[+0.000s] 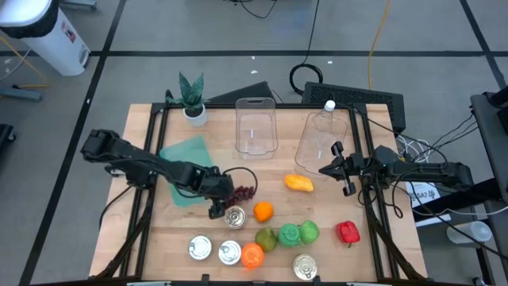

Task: Pick & Place Food Item
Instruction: Put the purple grapes into the left transparent bin

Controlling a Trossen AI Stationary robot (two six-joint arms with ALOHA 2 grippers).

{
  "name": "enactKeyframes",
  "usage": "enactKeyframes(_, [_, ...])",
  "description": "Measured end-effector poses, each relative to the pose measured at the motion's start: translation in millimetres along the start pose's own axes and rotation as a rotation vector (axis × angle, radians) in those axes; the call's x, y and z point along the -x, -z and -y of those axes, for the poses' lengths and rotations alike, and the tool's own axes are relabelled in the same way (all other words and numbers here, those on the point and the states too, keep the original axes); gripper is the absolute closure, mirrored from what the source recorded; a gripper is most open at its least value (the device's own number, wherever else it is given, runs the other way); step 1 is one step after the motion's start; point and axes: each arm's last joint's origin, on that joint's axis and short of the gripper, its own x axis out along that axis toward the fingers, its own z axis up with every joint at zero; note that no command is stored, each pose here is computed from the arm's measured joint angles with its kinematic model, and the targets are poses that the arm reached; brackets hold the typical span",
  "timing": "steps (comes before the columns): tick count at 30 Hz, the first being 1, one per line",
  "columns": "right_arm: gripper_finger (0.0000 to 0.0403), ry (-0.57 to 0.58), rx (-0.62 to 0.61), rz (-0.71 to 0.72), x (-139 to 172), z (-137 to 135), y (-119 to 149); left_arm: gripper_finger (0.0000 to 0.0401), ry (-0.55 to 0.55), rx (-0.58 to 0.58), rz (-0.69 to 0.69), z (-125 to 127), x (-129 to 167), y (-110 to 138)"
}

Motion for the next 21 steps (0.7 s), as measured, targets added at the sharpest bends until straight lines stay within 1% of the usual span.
enactKeyframes(5, [0.0399, 0.0, 0.003, 0.001, 0, 0, 0, 0.0063, -0.04, 0.028, -0.022, -12, -13, -5])
enactKeyframes(11, [0.0399, 0.0, 0.002, 0.001, 0, 0, 0, 0.0083, -0.028, 0.026, -0.082, -24, -29, -7])
enactKeyframes(17, [0.0399, 0.0, 0.001, -0.005, 0, 0, 0, 0.011, -0.028, 0.017, -0.12, -29, -41, -7])
enactKeyframes(21, [0.0399, 0.0, 0.0, -0.006, 0, 0, 1, 0.0139, -0.007, 0.023, -0.132, -30, -42, -7])
